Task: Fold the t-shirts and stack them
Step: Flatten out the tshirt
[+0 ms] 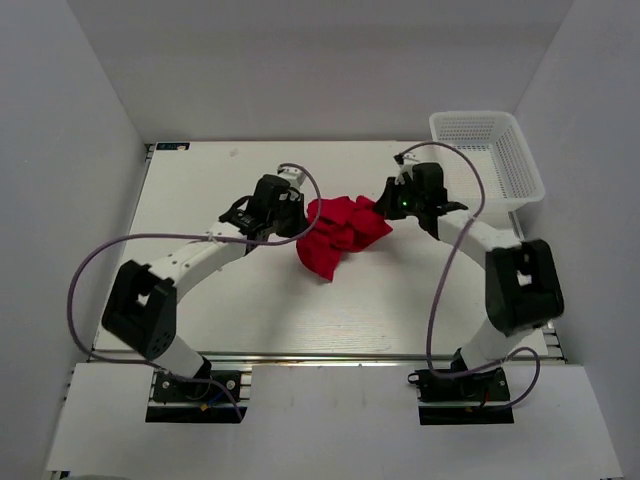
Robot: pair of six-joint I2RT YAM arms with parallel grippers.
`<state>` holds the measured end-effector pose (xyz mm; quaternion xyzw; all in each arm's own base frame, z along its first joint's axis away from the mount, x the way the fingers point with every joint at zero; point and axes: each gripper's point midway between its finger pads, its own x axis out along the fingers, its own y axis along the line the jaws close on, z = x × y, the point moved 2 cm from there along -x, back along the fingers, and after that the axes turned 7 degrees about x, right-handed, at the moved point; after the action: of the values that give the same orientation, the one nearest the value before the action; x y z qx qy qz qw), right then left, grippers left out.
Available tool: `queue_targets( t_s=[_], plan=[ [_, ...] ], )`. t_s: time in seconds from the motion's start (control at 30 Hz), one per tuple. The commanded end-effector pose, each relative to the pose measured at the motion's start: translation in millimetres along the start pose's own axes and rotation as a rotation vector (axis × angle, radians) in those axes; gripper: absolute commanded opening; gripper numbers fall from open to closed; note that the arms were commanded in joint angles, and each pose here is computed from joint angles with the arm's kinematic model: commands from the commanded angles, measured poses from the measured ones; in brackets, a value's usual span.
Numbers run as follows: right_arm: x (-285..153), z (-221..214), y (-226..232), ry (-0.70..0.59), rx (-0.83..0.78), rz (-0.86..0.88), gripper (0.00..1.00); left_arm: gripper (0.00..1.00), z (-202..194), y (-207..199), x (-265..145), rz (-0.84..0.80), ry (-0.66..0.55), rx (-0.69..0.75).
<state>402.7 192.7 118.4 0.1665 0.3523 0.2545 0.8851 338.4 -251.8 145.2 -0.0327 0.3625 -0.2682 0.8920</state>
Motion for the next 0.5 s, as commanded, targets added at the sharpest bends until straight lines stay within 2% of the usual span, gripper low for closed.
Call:
queue_targets(
  t_s=[0.0,0.13,0.17,0.27,0.3,0.37,0.4,0.47],
  plan=[
    [-55.6,67.1,22.8,-0.270,-0.011,-0.050,0.00,0.00,36.7,13.9,-50.9,0.152,-0.138,0.027],
    [-111.6,99.9,33.1,-0.429,-0.012,-0.133,0.00,0.00,60.8,29.8,-96.0,0.289,-0.251,0.053],
    [-127.8,105.3,39.2,-0.461,-0.018,-0.134,0.00,0.00,77.2,34.4,-116.6,0.344,-0.315,0.041],
    [-166.9,122.5,47.8,-0.570,-0.023,-0.174,0.00,0.00,90.0,45.3,-149.9,0.447,-0.371,0.022],
    [-197.3,135.0,56.7,-0.659,-0.022,-0.185,0.00,0.00,92.2,46.5,-166.7,0.463,-0.401,0.014],
    [-221.0,144.8,61.2,-0.725,-0.011,-0.208,0.00,0.00,104.1,46.9,-192.4,0.488,-0.467,0.006],
    [-246.9,149.8,71.4,-0.788,-0.025,-0.193,0.00,0.00,106.3,47.4,-202.4,0.496,-0.489,0.014],
    [-270.6,159.1,85.3,-0.847,-0.039,-0.161,0.00,0.00,122.2,36.9,-236.3,0.451,-0.590,0.028]
  ],
)
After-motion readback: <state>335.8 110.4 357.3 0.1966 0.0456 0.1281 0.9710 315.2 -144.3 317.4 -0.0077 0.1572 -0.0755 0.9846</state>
